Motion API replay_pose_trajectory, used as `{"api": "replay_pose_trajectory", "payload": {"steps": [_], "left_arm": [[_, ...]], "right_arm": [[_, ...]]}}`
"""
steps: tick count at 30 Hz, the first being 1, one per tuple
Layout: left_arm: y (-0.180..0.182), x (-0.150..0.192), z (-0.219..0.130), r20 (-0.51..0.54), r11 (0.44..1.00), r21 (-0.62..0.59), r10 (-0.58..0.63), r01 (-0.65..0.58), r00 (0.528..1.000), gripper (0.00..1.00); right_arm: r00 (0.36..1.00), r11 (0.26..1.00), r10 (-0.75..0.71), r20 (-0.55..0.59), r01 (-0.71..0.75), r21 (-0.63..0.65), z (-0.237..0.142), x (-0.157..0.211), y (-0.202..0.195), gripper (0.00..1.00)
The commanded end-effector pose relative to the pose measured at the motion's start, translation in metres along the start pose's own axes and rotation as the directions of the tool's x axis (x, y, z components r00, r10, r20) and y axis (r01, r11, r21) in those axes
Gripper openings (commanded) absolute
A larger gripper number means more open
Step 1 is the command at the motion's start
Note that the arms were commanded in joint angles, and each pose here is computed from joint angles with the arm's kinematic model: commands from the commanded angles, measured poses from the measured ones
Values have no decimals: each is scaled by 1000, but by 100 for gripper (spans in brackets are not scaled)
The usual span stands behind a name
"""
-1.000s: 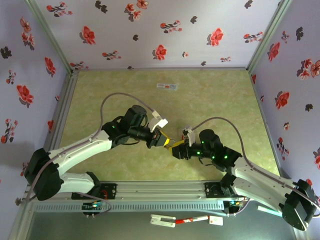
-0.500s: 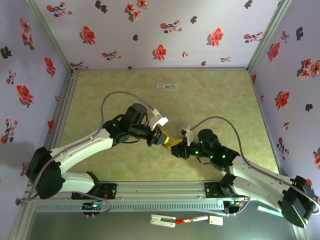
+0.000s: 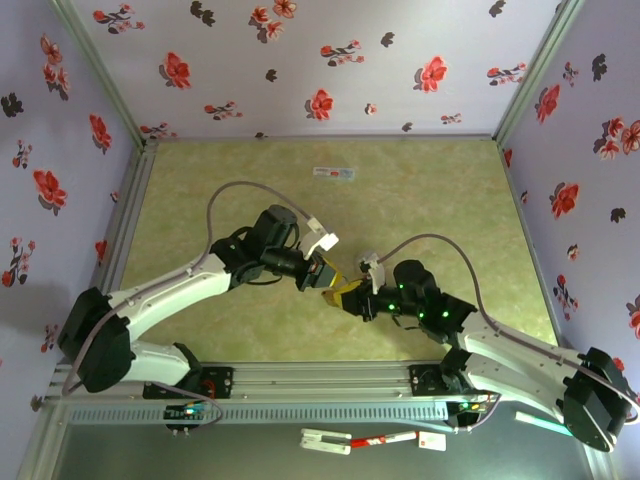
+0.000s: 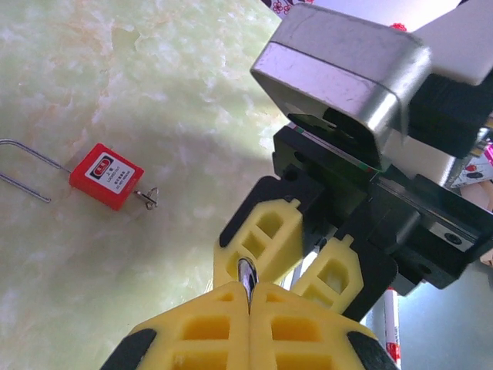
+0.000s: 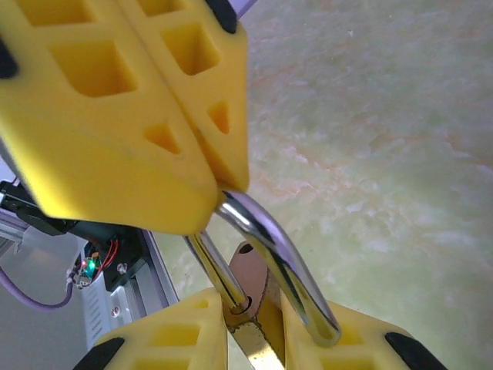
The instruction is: Unlock with the key
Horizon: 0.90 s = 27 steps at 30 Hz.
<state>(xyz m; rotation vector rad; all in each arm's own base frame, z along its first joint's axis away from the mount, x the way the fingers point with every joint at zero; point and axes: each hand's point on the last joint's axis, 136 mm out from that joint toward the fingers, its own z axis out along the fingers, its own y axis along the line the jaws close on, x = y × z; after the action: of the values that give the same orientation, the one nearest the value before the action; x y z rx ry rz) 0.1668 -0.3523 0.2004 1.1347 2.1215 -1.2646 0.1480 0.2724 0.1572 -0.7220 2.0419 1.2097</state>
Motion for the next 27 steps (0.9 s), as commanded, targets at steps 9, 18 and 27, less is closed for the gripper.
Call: {"api": "replay_pose_trajectory", "payload": {"steps": [9, 18, 27], "left_arm": [[-20, -6, 1, -3, 993, 94, 76, -75, 997, 0], [-18, 0, 1, -29, 992, 90, 90, -87, 995, 0], [-11, 6, 2, -53, 994, 74, 87, -83, 995, 0]], "right_arm": [[997, 992, -7, 74, -2, 123, -12, -14, -16, 39], [996, 980, -17, 86, 0, 199, -21, -15, -28, 48], [996, 958, 34, 79, -55, 281, -27, -6, -46, 49]]}}
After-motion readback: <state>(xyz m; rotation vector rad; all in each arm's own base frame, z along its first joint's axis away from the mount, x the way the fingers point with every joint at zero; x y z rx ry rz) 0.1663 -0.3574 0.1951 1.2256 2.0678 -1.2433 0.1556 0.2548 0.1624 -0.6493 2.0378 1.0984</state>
